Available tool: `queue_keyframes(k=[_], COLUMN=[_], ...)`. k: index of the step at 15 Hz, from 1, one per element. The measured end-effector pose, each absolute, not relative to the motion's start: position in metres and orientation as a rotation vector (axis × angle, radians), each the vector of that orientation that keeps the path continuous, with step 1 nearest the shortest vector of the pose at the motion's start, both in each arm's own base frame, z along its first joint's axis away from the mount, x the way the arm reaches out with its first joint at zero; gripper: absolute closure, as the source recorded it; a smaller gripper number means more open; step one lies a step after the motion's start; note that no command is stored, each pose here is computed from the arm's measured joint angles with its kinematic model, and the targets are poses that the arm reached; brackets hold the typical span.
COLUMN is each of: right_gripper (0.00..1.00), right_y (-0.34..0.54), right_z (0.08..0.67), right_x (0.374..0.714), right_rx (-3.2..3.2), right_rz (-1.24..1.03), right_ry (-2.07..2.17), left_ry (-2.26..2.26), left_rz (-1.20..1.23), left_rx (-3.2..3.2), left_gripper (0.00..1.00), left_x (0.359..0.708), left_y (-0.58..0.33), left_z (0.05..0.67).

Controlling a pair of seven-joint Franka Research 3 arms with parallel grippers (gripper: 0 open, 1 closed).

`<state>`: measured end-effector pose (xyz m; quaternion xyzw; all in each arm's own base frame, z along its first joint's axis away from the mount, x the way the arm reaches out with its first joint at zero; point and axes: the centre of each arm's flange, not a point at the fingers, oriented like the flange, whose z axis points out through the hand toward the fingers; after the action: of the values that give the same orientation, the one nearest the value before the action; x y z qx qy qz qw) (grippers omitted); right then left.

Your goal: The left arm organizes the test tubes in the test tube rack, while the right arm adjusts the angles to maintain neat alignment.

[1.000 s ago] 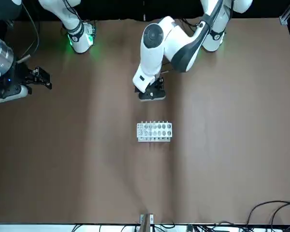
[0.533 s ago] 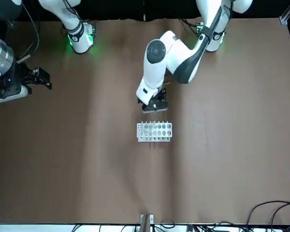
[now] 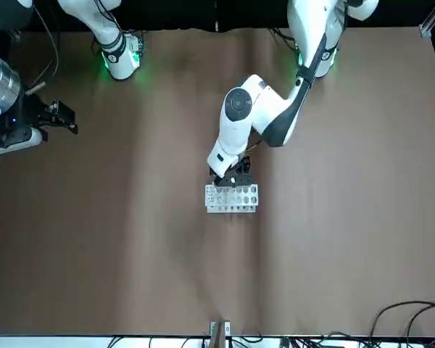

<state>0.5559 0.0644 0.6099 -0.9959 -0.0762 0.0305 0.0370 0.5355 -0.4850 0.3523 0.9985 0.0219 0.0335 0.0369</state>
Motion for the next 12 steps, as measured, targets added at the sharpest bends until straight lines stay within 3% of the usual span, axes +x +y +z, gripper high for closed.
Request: queue_keyframes(k=[2,5,12], right_gripper=[0.00,0.00,0.00], right_y=[0.064,0.064,0.064], right_z=[0.610,0.610,0.610], right_x=[0.556,0.556,0.556], right_rx=[-3.057,-3.057,-3.057], right_rz=[0.094,0.094,0.094], right_ry=[-0.234,-0.234,-0.234], left_ry=[0.056,0.028,0.001], left_rz=[0.102,0.099,0.064], left_rx=[3.067,3.072,3.101], left_gripper=[0.21,0.28,0.32], left_x=[0.534,0.535,0.539], left_y=[-0.486,-0.485,-0.481], left_z=[0.351,0.349,0.324])
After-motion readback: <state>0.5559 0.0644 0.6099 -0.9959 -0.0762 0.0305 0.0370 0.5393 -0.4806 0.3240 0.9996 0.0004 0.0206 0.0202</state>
